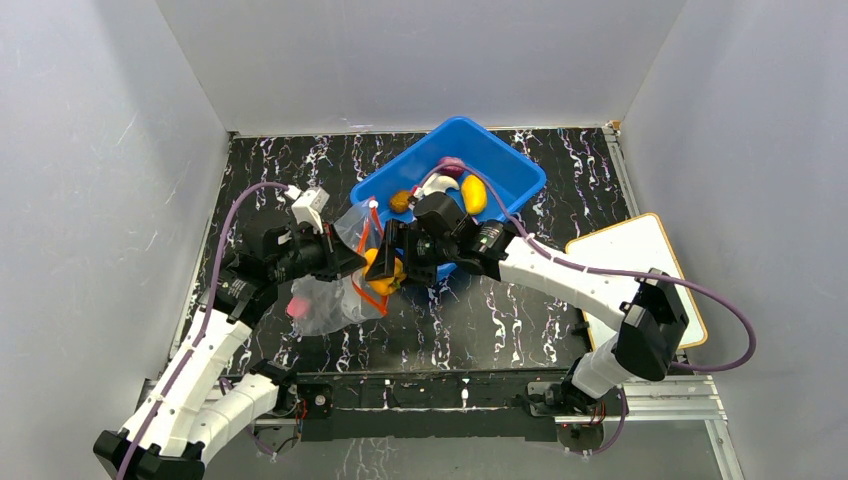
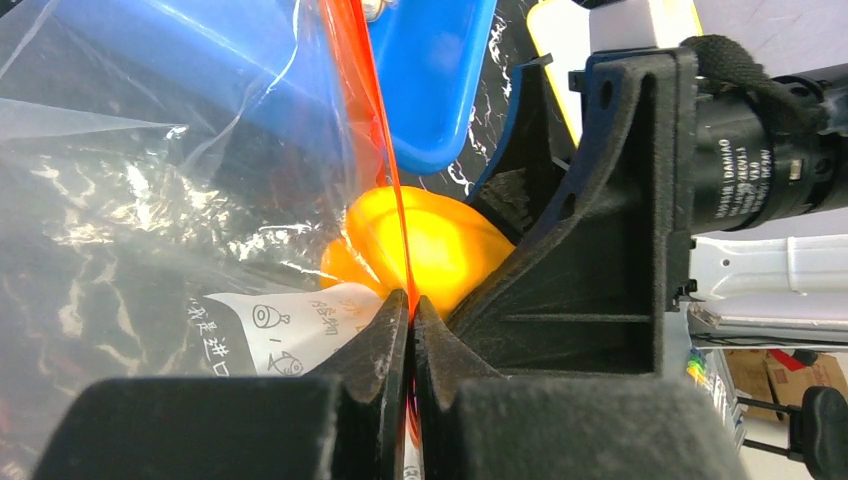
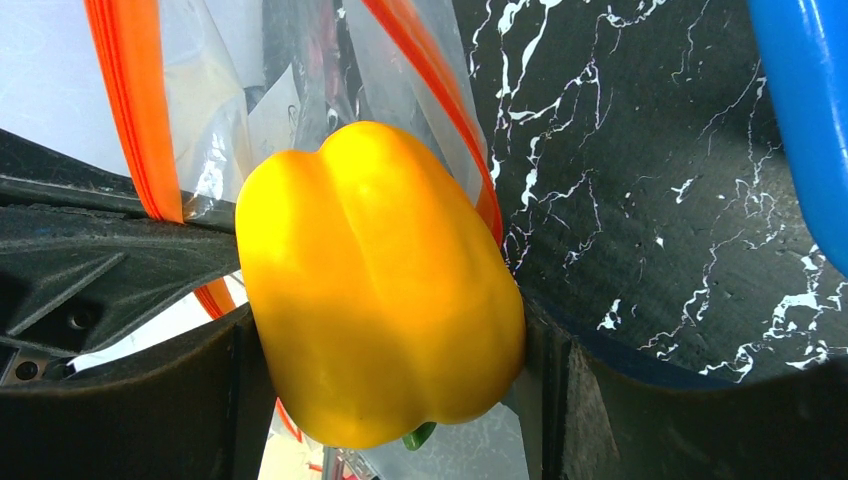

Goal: Place the food in the zip-top bag and seal the zipper
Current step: Place the fake vegetable in the zipper food storage bag.

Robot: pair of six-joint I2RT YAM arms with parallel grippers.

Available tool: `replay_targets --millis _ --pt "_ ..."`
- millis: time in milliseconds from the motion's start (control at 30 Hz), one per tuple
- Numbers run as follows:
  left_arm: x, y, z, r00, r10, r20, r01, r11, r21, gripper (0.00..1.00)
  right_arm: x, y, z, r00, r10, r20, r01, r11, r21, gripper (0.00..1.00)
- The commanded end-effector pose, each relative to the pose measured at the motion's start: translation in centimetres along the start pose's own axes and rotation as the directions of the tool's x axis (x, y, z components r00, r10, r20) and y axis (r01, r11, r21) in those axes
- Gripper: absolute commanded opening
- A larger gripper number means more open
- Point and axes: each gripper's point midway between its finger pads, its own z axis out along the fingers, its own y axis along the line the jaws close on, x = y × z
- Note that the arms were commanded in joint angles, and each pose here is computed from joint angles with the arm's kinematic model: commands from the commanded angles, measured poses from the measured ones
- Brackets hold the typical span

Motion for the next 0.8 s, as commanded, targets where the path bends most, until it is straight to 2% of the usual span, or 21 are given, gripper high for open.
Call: replay_targets --millis 0,133,300,500,633,767 --pt "-0.9 -2.2 -0.6 0.999 0.007 0.031 -0.01 0.995 0.099 0.0 -0.6 3.0 -0.4 1.0 0.011 0.027 -0.007 0.993 -0.12 0.43" --pt "-0.8 -2.5 -0.9 0.999 0.0 0.043 -0.005 0.994 0.109 0.0 -1.2 3.7 -0.9 0.998 0.02 0.053 -0.013 0.99 -0.142 0.5" --pt "-0.6 -2.3 -1.2 0.999 -0.007 0.051 0.002 0.995 0.102 0.0 -1.1 3.7 -1.6 0.998 0.012 0.059 -0.004 0.991 -0.131 0.67" --pt "-0.3 -2.1 -1.4 0.999 -0.015 0.053 0.01 0.996 0.088 0.0 -1.3 3.9 -3.2 0.994 -0.041 0.098 0.054 0.989 -0.135 0.72" --pt "-0.3 -2.0 -1.5 0.998 -0.017 0.056 0.012 0.996 0.084 0.0 -1.1 3.9 -3.9 0.993 -0.053 0.107 0.068 0.988 -0.141 0.84" --pt "-0.4 -2.1 -1.4 0.998 -0.021 0.054 0.016 0.996 0.085 0.0 -1.2 3.6 -4.3 0.99 -0.045 0.131 0.063 0.988 -0.142 0.84"
